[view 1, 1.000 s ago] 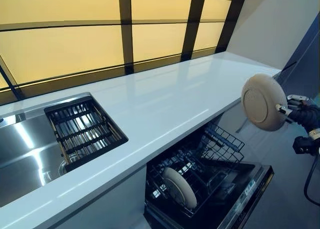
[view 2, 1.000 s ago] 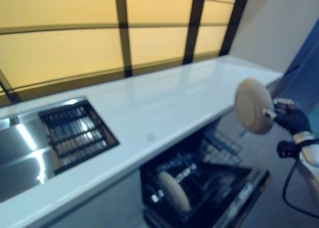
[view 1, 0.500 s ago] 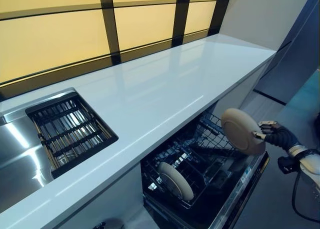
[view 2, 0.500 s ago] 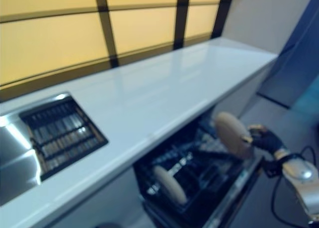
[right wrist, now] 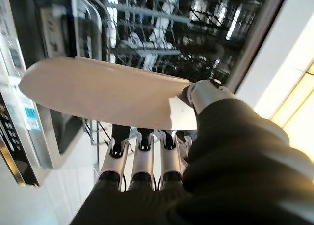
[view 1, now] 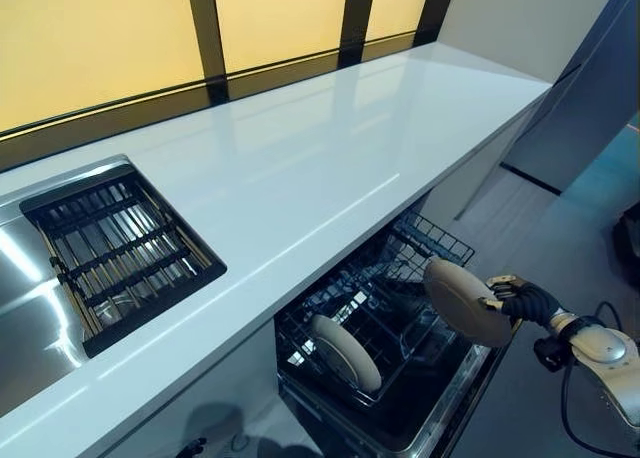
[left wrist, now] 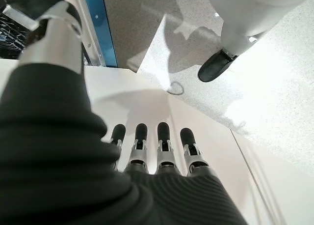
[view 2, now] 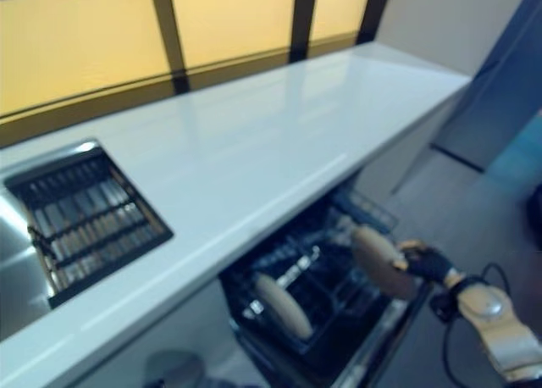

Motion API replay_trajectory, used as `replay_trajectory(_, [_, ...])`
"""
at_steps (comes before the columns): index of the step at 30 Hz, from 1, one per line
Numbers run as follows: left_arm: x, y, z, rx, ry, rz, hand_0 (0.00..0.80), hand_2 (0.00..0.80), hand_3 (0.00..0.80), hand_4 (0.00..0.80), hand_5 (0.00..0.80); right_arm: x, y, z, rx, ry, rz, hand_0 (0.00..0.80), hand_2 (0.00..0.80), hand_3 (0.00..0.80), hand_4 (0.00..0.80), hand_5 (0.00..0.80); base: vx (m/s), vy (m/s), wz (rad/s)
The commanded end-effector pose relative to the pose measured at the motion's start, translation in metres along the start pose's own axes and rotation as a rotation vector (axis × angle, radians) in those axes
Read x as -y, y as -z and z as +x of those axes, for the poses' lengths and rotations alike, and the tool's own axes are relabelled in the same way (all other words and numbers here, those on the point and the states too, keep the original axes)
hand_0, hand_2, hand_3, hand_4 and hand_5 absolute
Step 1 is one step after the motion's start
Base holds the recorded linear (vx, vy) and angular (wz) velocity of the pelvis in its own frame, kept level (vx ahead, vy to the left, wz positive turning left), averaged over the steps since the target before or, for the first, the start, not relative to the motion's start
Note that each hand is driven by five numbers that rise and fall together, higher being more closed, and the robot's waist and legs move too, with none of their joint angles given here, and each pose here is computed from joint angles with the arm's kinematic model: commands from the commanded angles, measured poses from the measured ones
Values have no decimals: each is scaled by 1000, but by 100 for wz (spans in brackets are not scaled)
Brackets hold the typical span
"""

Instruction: Take plates into dishwasher

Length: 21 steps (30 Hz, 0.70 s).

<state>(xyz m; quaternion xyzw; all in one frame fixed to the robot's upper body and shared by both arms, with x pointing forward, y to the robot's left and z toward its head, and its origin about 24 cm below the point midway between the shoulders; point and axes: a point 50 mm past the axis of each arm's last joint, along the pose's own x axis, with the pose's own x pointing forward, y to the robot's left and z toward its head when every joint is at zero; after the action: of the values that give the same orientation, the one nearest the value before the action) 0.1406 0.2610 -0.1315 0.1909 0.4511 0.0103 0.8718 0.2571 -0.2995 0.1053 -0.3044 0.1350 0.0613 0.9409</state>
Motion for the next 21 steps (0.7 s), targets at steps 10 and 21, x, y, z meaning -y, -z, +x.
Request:
replay_trajectory(10, [-6,-38,9,96,10,49,0,0,0,0,0,-2,-27,27,59,34,-130,800,800,800,800,800,0,0,0])
replay_trajectory(21, [-3,-49,11,114,35,89,0,0,0,0,0,13,-58,43,85,119,-257,800,800,800,800,800,0,0,0])
